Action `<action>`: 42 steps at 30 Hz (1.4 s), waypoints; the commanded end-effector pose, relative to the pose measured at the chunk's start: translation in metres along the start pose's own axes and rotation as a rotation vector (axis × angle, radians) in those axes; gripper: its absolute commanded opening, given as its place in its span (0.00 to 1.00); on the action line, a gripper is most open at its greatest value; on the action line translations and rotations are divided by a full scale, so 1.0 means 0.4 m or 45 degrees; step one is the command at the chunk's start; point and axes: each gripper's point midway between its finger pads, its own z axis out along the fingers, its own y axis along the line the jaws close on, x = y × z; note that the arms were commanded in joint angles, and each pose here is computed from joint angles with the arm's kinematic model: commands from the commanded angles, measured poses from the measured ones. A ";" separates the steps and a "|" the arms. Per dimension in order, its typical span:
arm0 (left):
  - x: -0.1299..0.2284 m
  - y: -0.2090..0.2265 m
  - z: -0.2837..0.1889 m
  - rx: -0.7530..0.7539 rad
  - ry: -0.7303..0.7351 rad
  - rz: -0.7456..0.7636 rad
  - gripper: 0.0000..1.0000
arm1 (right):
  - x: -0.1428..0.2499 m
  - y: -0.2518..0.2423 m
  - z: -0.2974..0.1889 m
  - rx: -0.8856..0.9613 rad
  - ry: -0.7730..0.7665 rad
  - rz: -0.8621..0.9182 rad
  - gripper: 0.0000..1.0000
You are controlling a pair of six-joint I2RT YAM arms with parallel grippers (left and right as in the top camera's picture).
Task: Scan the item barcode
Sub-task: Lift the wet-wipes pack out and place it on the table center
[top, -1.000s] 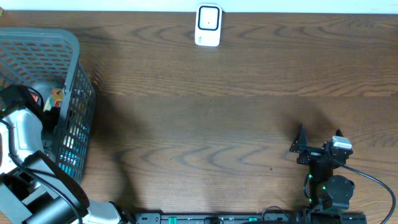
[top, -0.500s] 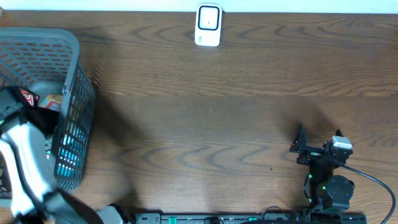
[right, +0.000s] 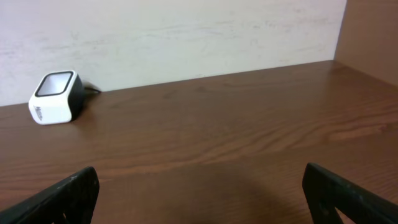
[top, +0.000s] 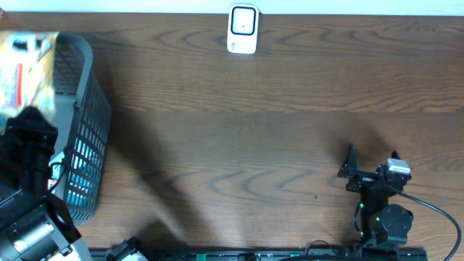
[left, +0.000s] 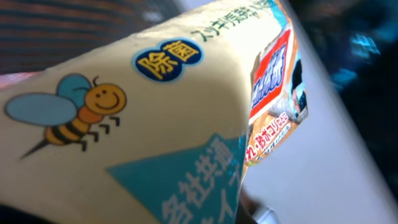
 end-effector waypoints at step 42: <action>1.104 -0.072 -0.038 0.402 1.636 0.915 0.80 | 0.002 -0.001 0.000 0.004 0.000 -0.017 0.99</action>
